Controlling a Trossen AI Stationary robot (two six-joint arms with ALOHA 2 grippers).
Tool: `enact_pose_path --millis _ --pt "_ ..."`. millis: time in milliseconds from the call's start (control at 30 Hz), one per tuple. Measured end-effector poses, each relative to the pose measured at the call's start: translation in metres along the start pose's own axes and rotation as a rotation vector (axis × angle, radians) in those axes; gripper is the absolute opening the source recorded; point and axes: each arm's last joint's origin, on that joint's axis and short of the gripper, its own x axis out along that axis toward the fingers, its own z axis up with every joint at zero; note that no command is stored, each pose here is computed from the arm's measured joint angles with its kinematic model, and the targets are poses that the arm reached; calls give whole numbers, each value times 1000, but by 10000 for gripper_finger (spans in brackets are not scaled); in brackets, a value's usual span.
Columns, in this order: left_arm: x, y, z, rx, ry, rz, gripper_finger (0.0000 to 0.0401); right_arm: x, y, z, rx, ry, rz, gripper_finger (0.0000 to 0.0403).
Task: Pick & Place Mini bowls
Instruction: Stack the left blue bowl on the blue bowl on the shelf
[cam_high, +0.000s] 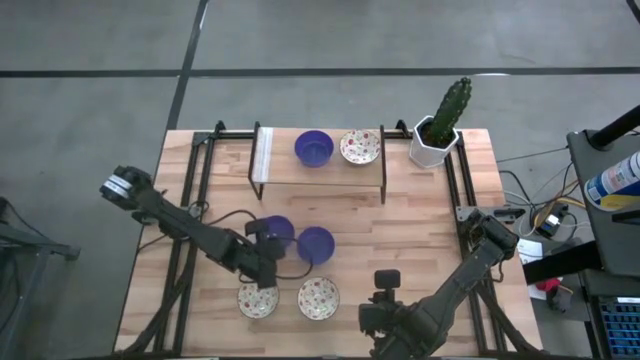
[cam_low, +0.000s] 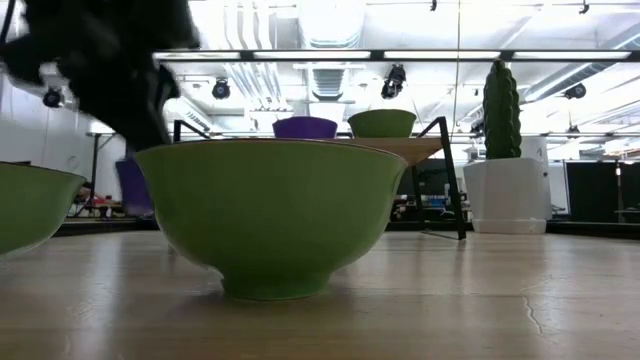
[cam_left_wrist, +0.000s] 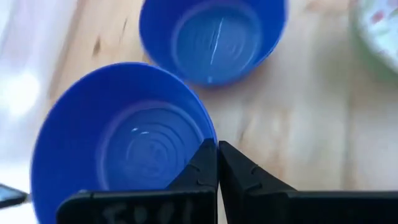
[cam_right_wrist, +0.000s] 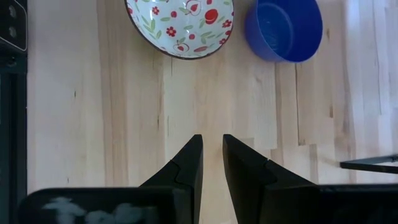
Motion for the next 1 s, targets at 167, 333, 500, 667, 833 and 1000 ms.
enact_pose_path --millis 167,333,500,667,833,1000 --pt "-26 2 34 48 -60 9 1 -1 1 -1 1 -16 -16 59" --pt "-51 14 67 59 -106 40 0 -2 3 -2 -3 -20 -14 59" --pt "-66 40 98 38 -151 103 0 -3 4 -3 -5 -22 -12 59" --pt "-81 76 129 12 -208 142 0 -4 5 -4 7 -29 -6 59" --pt "-88 115 150 -28 -252 219 0 -3 6 -4 42 -32 -2 59" --pt "-77 149 162 -48 -254 248 0 3 7 -7 66 -20 -14 59"
